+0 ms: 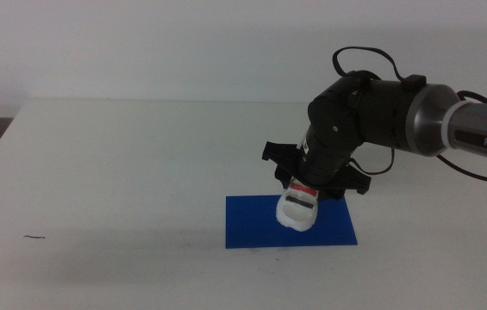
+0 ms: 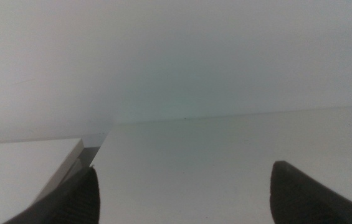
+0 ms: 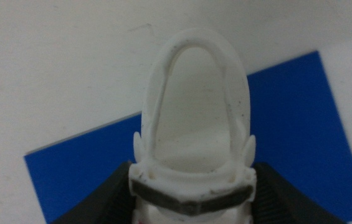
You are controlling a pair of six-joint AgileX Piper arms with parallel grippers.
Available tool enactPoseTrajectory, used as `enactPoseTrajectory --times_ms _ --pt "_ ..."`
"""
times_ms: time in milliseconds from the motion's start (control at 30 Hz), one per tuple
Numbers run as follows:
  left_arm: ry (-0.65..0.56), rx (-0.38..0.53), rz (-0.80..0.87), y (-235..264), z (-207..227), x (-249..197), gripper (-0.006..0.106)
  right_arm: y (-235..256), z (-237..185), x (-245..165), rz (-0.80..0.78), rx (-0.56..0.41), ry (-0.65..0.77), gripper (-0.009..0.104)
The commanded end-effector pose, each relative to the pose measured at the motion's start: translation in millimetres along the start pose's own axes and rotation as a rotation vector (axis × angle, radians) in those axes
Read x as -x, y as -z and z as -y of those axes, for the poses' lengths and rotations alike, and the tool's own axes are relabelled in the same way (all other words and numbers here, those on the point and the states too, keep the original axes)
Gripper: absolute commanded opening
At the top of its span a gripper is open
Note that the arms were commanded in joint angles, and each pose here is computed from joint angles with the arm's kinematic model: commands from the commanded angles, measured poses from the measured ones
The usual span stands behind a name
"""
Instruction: Use one arm to grab the shoe from the table and place it on the mat.
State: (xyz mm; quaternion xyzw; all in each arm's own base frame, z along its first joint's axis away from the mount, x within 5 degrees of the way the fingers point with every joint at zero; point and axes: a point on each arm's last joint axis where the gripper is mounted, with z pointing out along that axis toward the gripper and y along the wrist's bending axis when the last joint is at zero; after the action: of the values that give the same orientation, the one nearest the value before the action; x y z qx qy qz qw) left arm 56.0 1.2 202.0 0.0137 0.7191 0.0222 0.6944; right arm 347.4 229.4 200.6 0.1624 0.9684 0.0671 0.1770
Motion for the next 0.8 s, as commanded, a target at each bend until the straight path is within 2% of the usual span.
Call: enactPoseTrajectory --times_ms 0,200,400,500,633,767 --pt "0.005 -0.002 0.007 -0.4 0.1 0.7 0.094 4.8 0.8 2.0 0.007 -0.022 0.003 0.010" --pt "0.005 -0.002 0.007 -0.4 0.1 0.7 0.094 4.9 -4.1 4.9 0.039 0.032 0.006 0.010" --pt "0.005 -0.002 0.007 -0.4 0.1 0.7 0.094 4.5 -2.7 3.8 0.029 0.019 -0.019 0.010" --pt "0.005 -0.002 0.007 -0.4 0.1 0.7 0.094 5.6 -0.5 0.2 0.026 -0.033 -0.177 0.010" --pt "0.005 -0.002 0.007 -0.4 0.1 0.7 0.094 14.1 -3.0 -5.9 0.147 -0.129 -0.433 0.010" --pt "0.005 -0.002 0.007 -0.4 0.1 0.7 0.094 23.5 -11.5 -11.8 0.204 -0.120 -0.724 0.010"
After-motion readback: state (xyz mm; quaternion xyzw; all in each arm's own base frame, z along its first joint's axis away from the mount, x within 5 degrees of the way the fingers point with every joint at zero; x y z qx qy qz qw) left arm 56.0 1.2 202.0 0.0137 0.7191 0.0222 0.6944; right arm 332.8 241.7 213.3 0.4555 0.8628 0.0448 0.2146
